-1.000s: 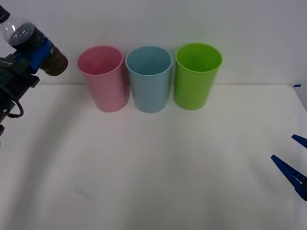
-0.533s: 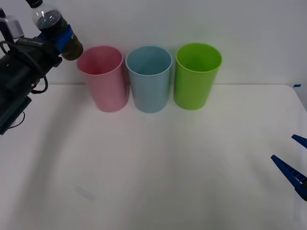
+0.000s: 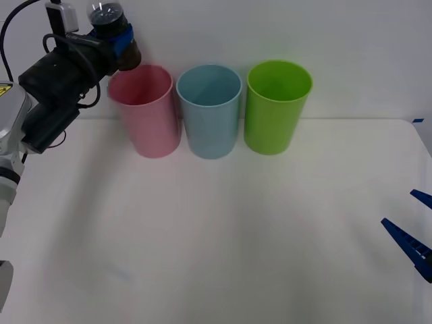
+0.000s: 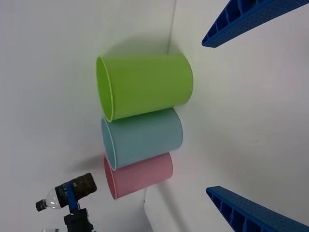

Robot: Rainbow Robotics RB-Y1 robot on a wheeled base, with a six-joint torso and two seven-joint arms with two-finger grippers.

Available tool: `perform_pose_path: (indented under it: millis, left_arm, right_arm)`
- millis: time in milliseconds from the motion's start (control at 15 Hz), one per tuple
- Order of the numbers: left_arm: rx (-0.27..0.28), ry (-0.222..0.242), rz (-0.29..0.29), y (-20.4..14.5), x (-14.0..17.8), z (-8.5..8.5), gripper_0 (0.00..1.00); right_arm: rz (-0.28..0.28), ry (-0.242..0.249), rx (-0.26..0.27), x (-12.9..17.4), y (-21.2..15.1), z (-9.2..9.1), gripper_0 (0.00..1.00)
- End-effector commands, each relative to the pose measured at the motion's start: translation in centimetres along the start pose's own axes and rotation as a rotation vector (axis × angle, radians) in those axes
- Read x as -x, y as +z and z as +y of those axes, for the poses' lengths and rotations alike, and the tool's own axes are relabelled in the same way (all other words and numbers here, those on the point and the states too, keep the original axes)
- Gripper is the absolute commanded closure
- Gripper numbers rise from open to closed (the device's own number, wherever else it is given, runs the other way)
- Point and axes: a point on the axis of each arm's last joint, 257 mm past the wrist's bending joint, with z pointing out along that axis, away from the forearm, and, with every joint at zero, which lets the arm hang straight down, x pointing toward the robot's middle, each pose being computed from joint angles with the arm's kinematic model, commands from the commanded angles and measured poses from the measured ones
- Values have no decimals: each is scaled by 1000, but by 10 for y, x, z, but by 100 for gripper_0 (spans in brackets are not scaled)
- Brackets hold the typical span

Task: Grasp the object on the table and drop it into the matching bin: aluminum can to the light blue bin, PET bottle to the pink bin.

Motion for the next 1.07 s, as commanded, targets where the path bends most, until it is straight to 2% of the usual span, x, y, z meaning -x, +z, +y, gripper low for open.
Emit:
perform_pose_path:
  millis: [67, 133, 200, 333, 400, 800, 1067]
  left_arm:
    - [0, 11, 6, 4, -6, -8, 95]
    - [-1, 18, 9, 4, -7, -8, 91]
    - [1, 22, 9, 4, -7, -7, 74]
    - [-1, 22, 9, 4, -7, -8, 8]
    - [-4, 22, 10, 4, -8, -9, 0]
    - [-28, -2, 10, 2, -9, -14, 0]
    - [-43, -30, 18, -13, -15, -6, 0]
  right_arm:
    - [0, 0, 0, 0, 0, 0, 0]
    - [0, 0, 0, 0, 0, 0, 0]
    - [0, 0, 0, 0, 0, 0, 0]
    - [0, 0, 0, 0, 0, 0, 0]
    - [0, 0, 0, 0, 0, 0, 0]
    - [0, 0, 0, 0, 0, 0, 0]
    - [0, 0, 0, 0, 0, 0, 0]
